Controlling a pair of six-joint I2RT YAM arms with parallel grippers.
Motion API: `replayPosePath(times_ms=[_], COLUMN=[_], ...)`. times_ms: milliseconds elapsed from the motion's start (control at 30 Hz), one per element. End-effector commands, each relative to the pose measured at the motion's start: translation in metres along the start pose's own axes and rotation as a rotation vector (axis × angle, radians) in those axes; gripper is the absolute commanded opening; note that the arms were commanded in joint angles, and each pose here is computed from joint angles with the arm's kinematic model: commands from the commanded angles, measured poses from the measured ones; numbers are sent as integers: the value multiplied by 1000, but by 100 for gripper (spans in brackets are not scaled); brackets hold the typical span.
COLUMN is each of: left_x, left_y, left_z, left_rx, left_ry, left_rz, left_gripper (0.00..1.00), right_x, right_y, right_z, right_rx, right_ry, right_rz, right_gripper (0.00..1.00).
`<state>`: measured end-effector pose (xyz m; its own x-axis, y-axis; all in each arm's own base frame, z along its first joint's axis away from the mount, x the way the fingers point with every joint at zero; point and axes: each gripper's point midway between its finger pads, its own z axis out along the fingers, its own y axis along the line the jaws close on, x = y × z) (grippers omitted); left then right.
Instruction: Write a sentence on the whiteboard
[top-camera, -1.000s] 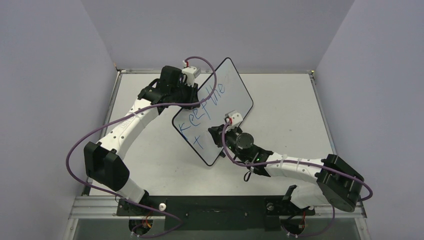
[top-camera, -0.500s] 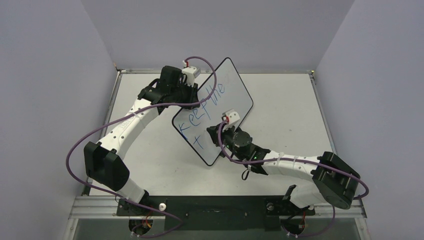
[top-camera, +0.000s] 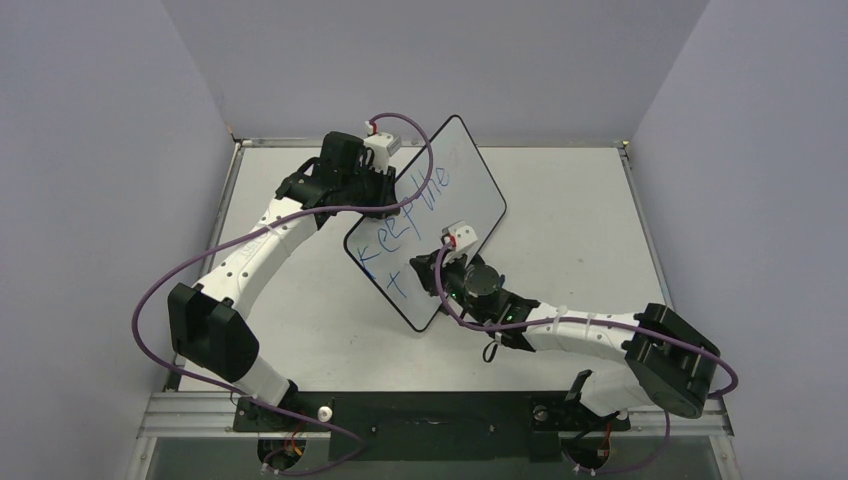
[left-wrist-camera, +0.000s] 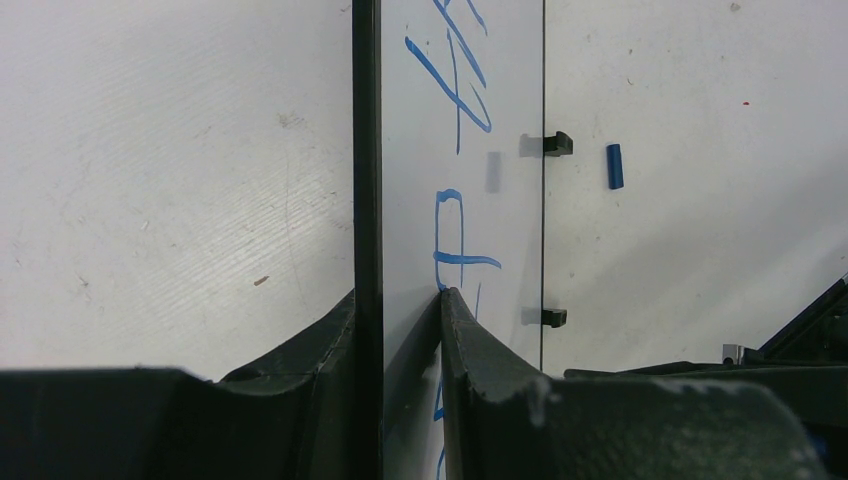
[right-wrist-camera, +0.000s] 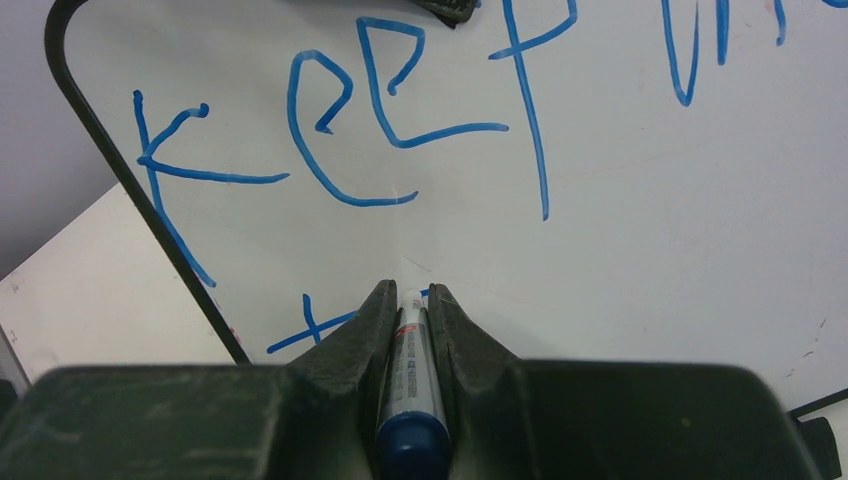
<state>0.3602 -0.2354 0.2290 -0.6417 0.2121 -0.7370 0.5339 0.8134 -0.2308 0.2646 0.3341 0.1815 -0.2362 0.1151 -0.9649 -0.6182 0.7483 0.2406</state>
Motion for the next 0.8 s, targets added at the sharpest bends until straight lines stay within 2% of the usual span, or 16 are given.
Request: replayPosePath(times_ms=[0,767], left_x=[48,48], left_y=[13,12], left_z=[30,29], left_rx=[-61,-59], left_ry=[150,148], left_rz=[90,89], left_gripper=[0,0], right_x=[-2,29], right_y=[20,2], right_z=[2,-9], right_rx=[-60,5], right_ry=[-9,63], right_rz=[21,13], right_gripper=[0,0])
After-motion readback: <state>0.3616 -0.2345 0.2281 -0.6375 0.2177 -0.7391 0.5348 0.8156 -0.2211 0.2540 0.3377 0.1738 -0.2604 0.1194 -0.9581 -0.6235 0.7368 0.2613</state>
